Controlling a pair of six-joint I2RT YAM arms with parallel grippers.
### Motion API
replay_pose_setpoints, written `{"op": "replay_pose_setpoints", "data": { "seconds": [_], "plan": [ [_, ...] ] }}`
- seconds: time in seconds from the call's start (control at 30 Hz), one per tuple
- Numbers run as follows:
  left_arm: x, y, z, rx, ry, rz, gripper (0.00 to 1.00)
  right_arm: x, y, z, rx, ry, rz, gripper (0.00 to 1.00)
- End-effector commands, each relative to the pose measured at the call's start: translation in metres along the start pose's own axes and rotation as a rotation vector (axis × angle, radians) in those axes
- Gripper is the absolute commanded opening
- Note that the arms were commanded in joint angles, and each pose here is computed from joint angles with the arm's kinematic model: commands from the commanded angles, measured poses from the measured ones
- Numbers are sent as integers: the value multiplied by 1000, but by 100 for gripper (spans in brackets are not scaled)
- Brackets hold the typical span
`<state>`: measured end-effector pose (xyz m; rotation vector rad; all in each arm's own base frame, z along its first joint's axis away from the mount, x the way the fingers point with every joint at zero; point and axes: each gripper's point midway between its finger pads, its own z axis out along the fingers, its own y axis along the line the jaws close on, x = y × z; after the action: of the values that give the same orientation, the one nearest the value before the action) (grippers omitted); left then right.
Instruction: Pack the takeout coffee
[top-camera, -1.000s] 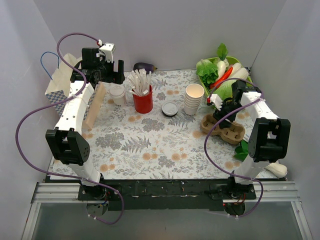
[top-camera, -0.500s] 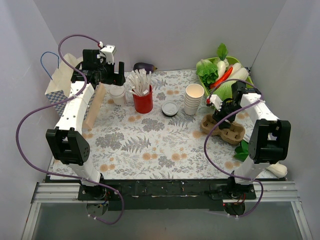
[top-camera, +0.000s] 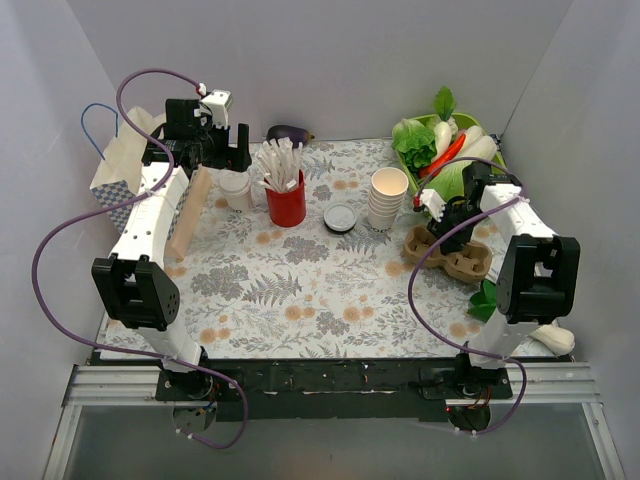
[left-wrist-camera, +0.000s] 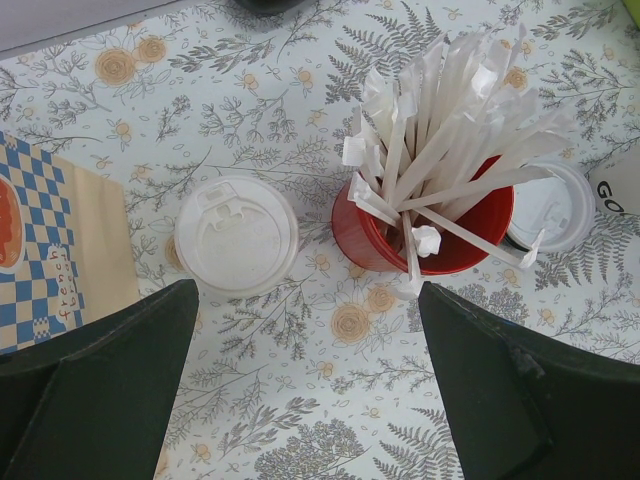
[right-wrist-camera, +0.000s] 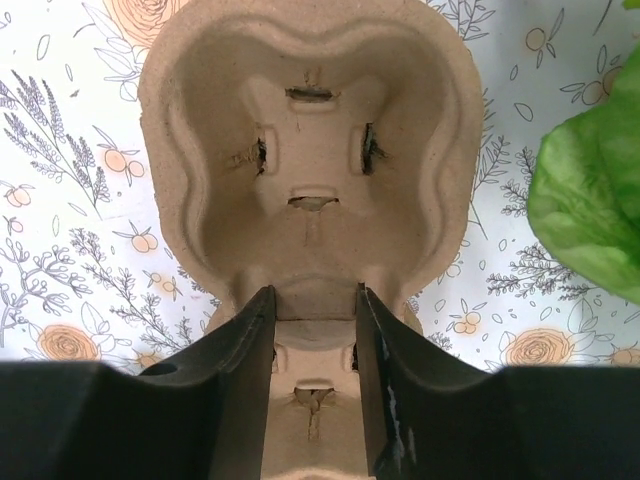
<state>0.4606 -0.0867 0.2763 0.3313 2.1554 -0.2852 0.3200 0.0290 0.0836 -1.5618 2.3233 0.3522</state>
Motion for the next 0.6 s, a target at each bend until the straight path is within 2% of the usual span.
{"op": "replay_pose_setpoints", "data": {
  "seconds": [0.0,0.33,0.57],
  "plan": [
    [-6,-5,-6,14,-18,3,94,-13,-7,-14,32,-29,-5,37],
    [-3,-5,-2,20,-10,-1,93,-38,-7,-53,107,-101,-22,29],
    [-5,-6,-2,22,-14,-1,93,-41,10,-62,65,-112,35,27]
  ]
}}
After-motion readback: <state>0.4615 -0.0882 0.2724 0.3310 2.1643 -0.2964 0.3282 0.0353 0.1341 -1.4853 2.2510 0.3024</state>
